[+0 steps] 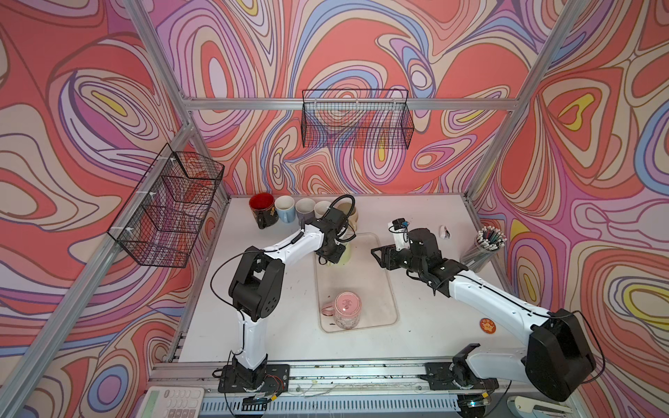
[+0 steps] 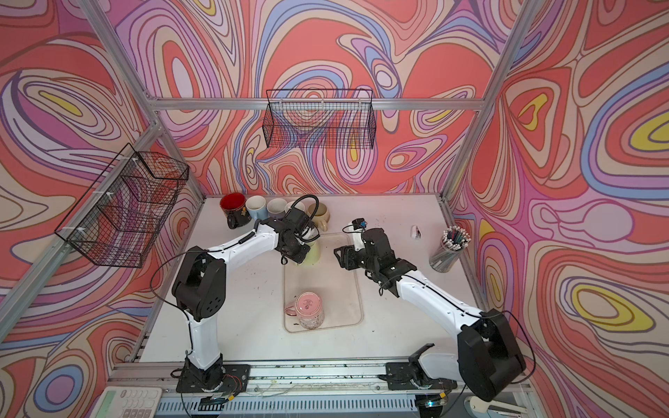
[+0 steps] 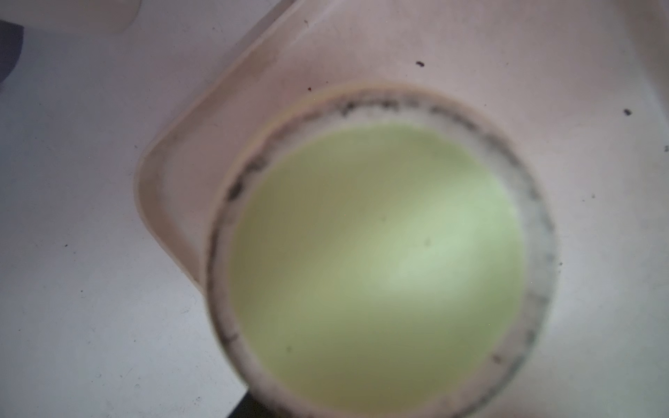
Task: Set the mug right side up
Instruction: 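Lower the left gripper onto the pale green mug and grip its body, then lift the pale green mug with the left gripper toward the right gripper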
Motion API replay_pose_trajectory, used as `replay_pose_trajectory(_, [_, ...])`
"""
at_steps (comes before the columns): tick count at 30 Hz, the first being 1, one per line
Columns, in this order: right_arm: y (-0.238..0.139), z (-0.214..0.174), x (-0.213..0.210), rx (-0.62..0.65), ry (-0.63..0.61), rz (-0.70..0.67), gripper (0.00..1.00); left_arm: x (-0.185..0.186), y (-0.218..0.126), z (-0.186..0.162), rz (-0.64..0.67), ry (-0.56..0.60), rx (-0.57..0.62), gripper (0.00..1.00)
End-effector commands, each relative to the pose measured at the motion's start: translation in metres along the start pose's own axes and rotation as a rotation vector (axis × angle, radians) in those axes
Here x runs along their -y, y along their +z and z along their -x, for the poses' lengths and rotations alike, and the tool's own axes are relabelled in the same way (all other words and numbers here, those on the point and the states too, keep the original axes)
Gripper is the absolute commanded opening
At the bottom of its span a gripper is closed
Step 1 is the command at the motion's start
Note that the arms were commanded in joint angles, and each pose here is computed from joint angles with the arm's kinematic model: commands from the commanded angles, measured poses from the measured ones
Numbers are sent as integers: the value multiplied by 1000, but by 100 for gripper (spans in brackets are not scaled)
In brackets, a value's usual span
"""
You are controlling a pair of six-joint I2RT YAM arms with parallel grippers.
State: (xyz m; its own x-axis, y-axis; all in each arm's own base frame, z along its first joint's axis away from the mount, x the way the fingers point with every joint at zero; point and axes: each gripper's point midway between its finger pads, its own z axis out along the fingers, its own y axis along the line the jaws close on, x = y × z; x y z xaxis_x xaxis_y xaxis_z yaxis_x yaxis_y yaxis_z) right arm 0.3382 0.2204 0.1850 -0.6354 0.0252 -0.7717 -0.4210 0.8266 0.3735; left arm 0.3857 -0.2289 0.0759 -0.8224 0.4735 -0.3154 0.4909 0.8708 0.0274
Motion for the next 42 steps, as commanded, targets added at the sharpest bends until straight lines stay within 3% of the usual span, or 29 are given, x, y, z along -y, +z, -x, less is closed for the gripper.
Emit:
replay_pose_trajectory(1, [4, -4, -1, -5, 4, 9, 67, -1, 3, 0, 6, 16, -22, 30])
replay_pose_trajectory(12, [5, -5, -1, -11, 2, 6, 67, 0, 0, 1, 2, 12, -16, 0])
replay_pose_trajectory(25, [1, -2, -7, -18, -10, 29, 67, 8, -51, 10, -43, -23, 86, 0])
replay_pose_trajectory(37, [-16, 7, -24, 18, -10, 106, 71, 28, -132, 23, -199, -95, 326, 0])
replay_pose_trajectory(42, [-30, 3, -46, 50, 5, 243, 76, 35, -175, 23, -271, -114, 461, 0])
